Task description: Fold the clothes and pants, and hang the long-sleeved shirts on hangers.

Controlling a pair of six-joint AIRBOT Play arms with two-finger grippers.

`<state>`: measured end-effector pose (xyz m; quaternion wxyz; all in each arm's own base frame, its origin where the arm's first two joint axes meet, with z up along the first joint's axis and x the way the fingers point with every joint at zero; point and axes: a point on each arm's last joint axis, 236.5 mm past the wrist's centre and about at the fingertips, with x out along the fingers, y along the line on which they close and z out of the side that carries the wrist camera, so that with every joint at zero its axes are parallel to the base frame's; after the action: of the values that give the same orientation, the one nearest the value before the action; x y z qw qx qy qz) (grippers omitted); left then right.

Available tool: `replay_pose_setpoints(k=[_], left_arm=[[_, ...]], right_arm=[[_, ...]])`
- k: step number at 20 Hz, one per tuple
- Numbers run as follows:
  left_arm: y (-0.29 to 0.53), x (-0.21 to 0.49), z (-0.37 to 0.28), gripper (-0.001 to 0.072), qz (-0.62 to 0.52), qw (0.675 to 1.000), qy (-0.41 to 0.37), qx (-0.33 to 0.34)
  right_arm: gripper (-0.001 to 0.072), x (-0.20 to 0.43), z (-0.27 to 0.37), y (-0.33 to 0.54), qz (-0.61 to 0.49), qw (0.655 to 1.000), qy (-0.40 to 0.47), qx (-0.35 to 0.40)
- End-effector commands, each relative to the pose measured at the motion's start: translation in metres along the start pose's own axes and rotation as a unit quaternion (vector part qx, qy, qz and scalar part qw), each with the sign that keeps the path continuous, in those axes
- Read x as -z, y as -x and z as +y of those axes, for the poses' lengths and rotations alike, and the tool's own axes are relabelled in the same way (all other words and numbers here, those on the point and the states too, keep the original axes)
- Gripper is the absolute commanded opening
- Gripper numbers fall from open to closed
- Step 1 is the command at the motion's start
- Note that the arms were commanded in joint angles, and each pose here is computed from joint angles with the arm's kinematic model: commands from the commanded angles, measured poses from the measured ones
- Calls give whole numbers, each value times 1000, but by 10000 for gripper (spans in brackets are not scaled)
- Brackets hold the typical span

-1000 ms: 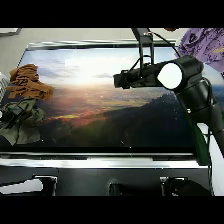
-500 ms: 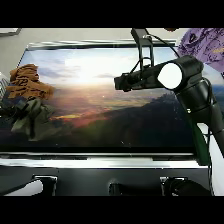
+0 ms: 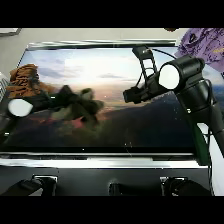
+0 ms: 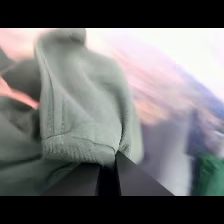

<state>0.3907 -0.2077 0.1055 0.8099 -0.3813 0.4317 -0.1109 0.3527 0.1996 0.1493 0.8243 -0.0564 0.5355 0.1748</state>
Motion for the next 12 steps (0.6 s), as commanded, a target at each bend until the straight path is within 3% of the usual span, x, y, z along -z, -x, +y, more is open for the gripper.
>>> replay_pose_setpoints(k=[1, 4, 5, 7, 8, 10, 12], left_arm=[[-46, 48, -35, 14, 27, 998, 33, 37], [-81, 61, -2, 24, 51, 997, 60, -8], [-81, 54, 2, 103, 46, 997, 66, -11], [-65, 25, 10, 525, 22, 997, 79, -13], [-51, 7, 16, 613, 8, 997, 81, -14], [-14, -32, 31, 613, -25, 997, 68, -21], [24, -60, 50, 613, -52, 996, 57, -35]], right_arm=[[142, 28, -33, 4, 62, 996, 19, 69], [155, 21, -38, 4, 47, 995, 45, 78], [200, 14, -37, 3, 34, 995, 57, 76], [501, -2, -48, 5, 3, 993, 67, 99], [504, -9, -57, 5, -11, 994, 36, 98], [504, -14, -93, -1, -25, 995, -33, 96], [503, 1, -121, -28, -12, 990, -136, 33]])
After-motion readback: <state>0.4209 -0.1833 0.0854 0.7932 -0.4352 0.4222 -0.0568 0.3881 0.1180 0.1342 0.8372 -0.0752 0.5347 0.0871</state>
